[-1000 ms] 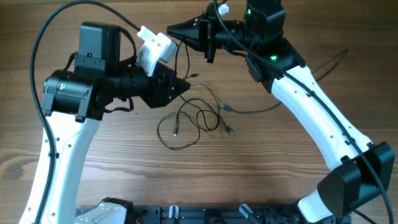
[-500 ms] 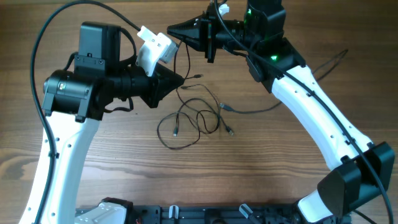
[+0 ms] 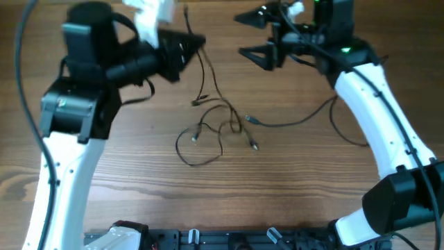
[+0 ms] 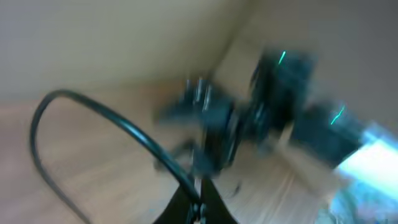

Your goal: Untangle cables

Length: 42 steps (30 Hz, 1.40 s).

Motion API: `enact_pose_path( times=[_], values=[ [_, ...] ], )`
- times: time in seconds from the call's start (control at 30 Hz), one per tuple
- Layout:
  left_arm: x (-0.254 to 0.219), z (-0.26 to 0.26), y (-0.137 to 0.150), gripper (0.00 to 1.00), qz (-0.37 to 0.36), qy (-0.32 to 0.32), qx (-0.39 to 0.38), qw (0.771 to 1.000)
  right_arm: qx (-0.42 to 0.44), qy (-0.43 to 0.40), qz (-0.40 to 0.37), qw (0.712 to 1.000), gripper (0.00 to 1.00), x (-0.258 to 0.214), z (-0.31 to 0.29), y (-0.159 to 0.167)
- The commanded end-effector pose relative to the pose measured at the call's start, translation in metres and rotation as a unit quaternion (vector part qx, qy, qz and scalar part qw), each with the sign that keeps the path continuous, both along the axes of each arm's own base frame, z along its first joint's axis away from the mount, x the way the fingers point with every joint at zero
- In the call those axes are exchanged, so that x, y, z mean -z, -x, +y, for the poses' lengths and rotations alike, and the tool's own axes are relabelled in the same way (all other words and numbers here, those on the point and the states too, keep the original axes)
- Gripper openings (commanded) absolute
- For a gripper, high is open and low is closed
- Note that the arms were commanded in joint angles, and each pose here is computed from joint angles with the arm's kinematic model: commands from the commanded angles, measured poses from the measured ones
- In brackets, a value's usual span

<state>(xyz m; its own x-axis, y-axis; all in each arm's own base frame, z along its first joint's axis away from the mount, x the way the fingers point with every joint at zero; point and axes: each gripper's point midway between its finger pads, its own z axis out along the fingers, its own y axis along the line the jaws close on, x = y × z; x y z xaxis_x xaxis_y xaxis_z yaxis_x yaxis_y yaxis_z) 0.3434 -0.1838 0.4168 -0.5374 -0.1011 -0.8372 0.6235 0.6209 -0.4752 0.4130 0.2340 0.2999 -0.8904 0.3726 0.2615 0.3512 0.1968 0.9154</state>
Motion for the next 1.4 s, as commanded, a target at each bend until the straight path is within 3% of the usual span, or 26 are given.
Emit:
enact_pose_path(
  times=[0.0,0.07,0.2,0.37,0.47,0.57,0.73,0.87,0.97,1.1,1.27,1.37],
  values=[
    [-0.097,0.012,0.022,0.04,0.001,0.181,-0.034,0.983,-0.073,0.084,-0.176,0.978,0.87,0.01,-0.017,0.011],
    [-0.15,0.01,0.041,0.04,-0.068,0.241,0.008,0.968,-0.127,0.122,-0.23,0.957,1.0,0.026,-0.018,0.027],
    [-0.201,0.016,0.06,0.04,-0.105,0.33,0.035,0.938,-0.183,0.139,-0.257,0.939,1.0,0.038,-0.009,0.048],
    [-0.208,0.029,0.045,0.04,-0.107,0.362,-0.014,0.926,-0.234,0.132,-0.285,0.92,1.0,0.039,0.022,0.07],
    [-0.206,0.036,0.032,0.04,-0.104,0.371,-0.044,0.922,-0.231,0.146,-0.241,0.931,1.0,0.046,0.035,0.078],
    [-0.191,0.044,0.01,0.04,-0.074,0.375,-0.094,0.919,-0.258,0.153,-0.245,0.922,1.0,0.051,0.054,0.094],
    [-0.192,0.06,-0.002,0.04,-0.083,0.388,-0.14,0.907,-0.197,0.344,-0.174,0.901,1.0,0.102,0.022,0.082],
    [-0.193,0.079,-0.01,0.04,-0.095,0.398,-0.182,0.894,-0.136,0.437,-0.117,0.882,1.0,0.121,-0.013,0.073],
    [-0.195,0.099,-0.019,0.04,-0.109,0.414,-0.236,0.873,-0.074,0.515,-0.087,0.85,1.0,0.129,-0.051,0.06],
    [-0.196,0.133,-0.03,0.04,-0.131,0.439,-0.323,0.828,-0.049,0.54,-0.049,0.839,1.0,0.134,-0.081,0.059],
    [-0.18,0.127,-0.072,0.04,-0.141,0.438,-0.328,0.825,-0.071,0.503,-0.042,0.861,1.0,0.133,-0.066,0.067],
    [-0.174,0.143,-0.106,0.04,-0.183,0.471,-0.358,0.785,-0.074,0.5,-0.04,0.862,1.0,0.133,-0.065,0.069]
  ],
)
